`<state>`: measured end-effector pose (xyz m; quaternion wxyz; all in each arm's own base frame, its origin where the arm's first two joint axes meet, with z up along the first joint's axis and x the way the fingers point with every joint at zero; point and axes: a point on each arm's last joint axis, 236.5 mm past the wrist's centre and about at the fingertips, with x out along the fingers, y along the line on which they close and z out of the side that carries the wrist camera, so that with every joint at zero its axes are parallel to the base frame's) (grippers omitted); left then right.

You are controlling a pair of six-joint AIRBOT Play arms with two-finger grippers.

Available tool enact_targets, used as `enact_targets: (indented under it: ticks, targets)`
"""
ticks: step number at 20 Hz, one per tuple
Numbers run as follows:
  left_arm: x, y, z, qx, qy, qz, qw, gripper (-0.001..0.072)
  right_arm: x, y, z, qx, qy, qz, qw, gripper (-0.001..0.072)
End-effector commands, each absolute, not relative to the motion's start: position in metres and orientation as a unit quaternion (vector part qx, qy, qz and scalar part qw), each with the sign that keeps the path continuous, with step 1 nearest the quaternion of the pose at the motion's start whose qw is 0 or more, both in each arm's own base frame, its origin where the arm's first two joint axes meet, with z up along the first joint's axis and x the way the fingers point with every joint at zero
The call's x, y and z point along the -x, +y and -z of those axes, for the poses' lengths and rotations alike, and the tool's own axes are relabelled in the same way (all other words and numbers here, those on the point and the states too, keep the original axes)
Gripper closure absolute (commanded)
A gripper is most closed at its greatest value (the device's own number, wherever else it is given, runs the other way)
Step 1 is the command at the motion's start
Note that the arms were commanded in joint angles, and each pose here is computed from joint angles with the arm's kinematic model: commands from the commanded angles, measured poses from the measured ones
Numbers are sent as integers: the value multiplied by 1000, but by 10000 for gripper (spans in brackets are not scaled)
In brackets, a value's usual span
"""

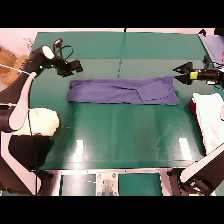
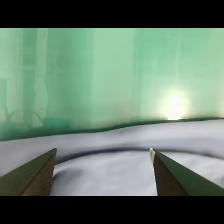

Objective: Fold the shirts.

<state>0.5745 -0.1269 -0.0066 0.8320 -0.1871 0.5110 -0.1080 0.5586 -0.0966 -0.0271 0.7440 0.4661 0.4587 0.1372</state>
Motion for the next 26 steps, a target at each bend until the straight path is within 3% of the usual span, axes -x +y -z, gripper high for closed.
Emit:
enact_targets:
  ticks: [1, 11, 13, 15, 16, 21, 26]
  targets:
    - [-562, -109, -5, 185, 542, 107, 813, 52, -520, -132, 50, -421, 511, -123, 739, 153]
    - [-545, -139, -14, 234, 563, 153, 778, 53, -499, -49, 107, -386, 602, -209, 667, 154]
    - [-545, -143, -17, 242, 562, 159, 775, 65, -500, -32, 110, -377, 611, -220, 661, 181]
    - [-543, -157, -24, 238, 553, 194, 775, 441, -500, -25, 108, -371, 613, -227, 660, 572]
    - [-542, -167, -27, 230, 548, 213, 776, 668, -500, -24, 105, -369, 614, -230, 659, 686]
    - [-538, -256, -25, 186, 515, 267, 793, 688, -508, -27, 47, -342, 596, -245, 684, 689]
    - [-502, -387, 32, 155, 511, 323, 782, 688, -490, -14, -54, -307, 570, -267, 714, 688]
